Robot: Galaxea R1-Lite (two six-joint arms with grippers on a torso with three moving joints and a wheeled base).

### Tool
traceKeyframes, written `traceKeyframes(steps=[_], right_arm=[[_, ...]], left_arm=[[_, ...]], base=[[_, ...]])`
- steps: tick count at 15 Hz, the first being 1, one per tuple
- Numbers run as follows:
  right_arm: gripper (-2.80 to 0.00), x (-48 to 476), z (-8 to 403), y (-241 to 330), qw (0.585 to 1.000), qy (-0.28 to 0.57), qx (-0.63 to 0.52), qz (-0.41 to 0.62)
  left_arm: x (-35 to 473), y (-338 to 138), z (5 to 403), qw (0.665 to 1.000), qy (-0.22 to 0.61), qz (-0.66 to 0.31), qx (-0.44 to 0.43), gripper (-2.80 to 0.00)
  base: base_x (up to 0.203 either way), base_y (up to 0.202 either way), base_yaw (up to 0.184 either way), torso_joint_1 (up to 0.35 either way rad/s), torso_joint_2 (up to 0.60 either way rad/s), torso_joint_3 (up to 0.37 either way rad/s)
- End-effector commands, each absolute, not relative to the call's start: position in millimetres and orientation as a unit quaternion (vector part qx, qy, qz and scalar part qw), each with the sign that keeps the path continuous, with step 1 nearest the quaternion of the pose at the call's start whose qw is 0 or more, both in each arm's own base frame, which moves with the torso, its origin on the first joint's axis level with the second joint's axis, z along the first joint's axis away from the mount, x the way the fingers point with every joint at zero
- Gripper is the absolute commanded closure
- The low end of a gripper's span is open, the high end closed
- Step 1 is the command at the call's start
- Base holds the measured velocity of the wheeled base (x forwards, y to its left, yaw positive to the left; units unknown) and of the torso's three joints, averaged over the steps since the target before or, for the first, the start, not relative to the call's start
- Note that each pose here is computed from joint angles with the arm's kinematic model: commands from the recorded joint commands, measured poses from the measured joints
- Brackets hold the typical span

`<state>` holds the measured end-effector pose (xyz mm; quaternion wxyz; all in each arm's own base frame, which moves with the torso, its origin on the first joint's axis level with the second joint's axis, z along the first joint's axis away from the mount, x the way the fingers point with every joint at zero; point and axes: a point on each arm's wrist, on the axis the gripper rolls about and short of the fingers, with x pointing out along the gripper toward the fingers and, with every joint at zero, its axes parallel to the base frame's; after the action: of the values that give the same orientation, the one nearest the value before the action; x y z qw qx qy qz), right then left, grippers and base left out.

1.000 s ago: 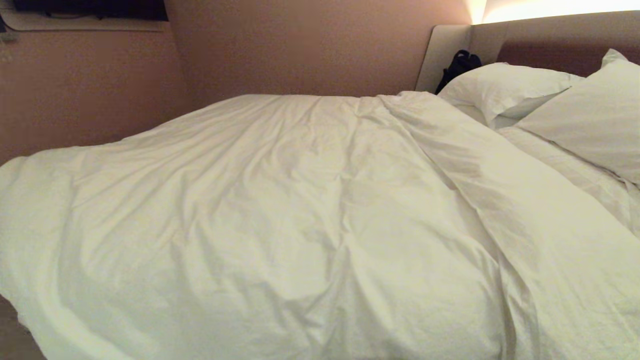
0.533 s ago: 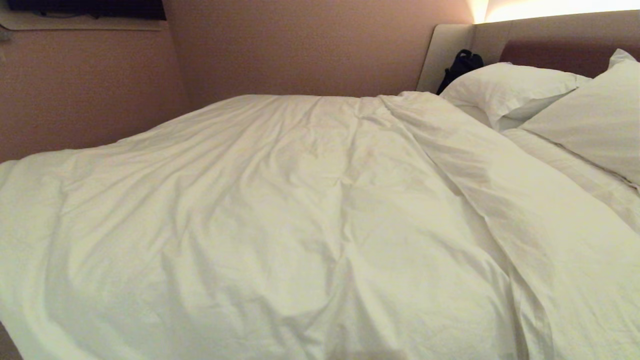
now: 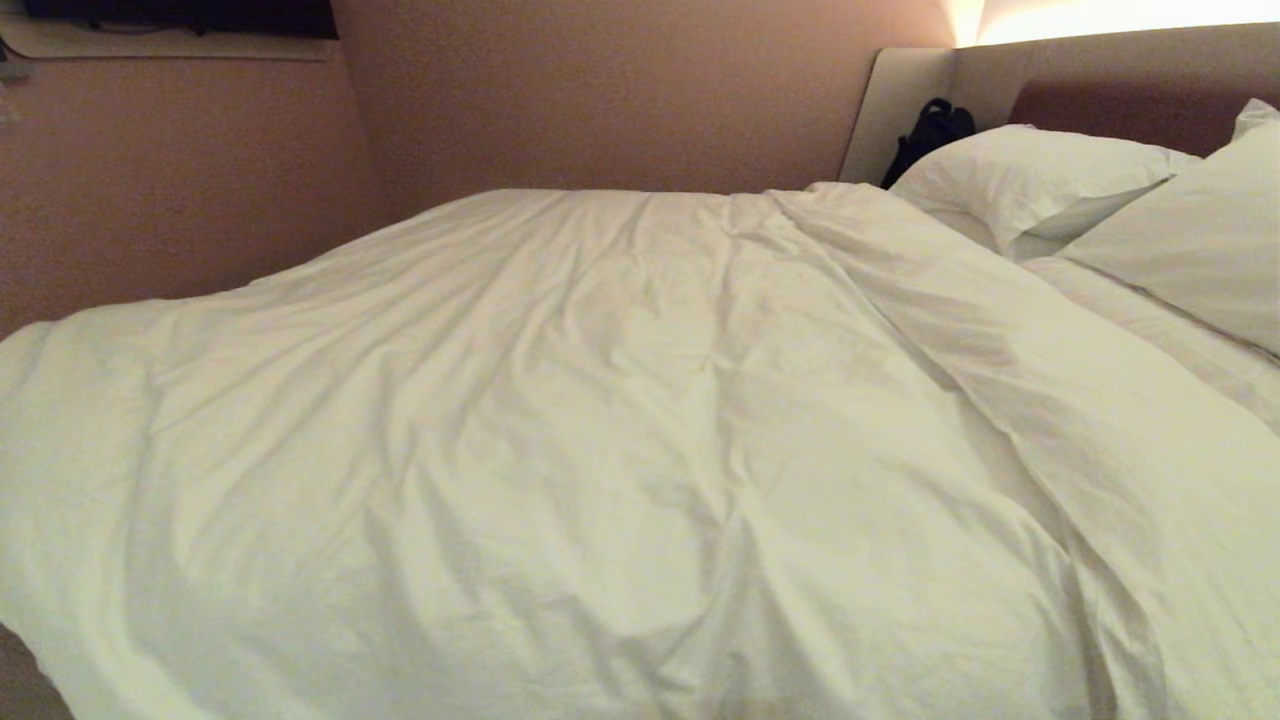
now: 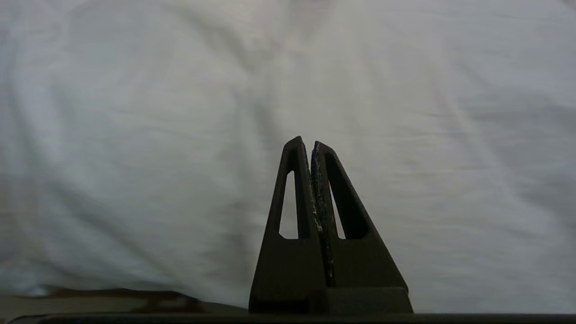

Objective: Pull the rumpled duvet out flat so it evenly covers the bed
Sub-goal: Hold the folded corner of the quilt

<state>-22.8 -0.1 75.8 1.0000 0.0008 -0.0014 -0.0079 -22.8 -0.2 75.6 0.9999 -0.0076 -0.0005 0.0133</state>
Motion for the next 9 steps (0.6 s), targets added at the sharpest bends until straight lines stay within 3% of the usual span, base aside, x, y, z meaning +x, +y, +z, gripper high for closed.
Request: traceKeyframes(steps=[1,9], right_arm=[[0.0,-22.8,75.8,-0.1,1.0,-0.002,0.001,-0.008],[0.0,-22.8,75.8,-0.1,1.0,-0.002,0.001,-0.008]], left_arm=[[-22.7,-0.2,75.7,1.0,0.0,0.014,-0.008,0.0],[-22.7,-0.2,75.7,1.0,0.0,0.015,-0.009,0.0]], base=[[0.0,0.198,0.004,0.002,0.0,0.002],[0.0,0.197,0.0,0.004,0.0,0.003]])
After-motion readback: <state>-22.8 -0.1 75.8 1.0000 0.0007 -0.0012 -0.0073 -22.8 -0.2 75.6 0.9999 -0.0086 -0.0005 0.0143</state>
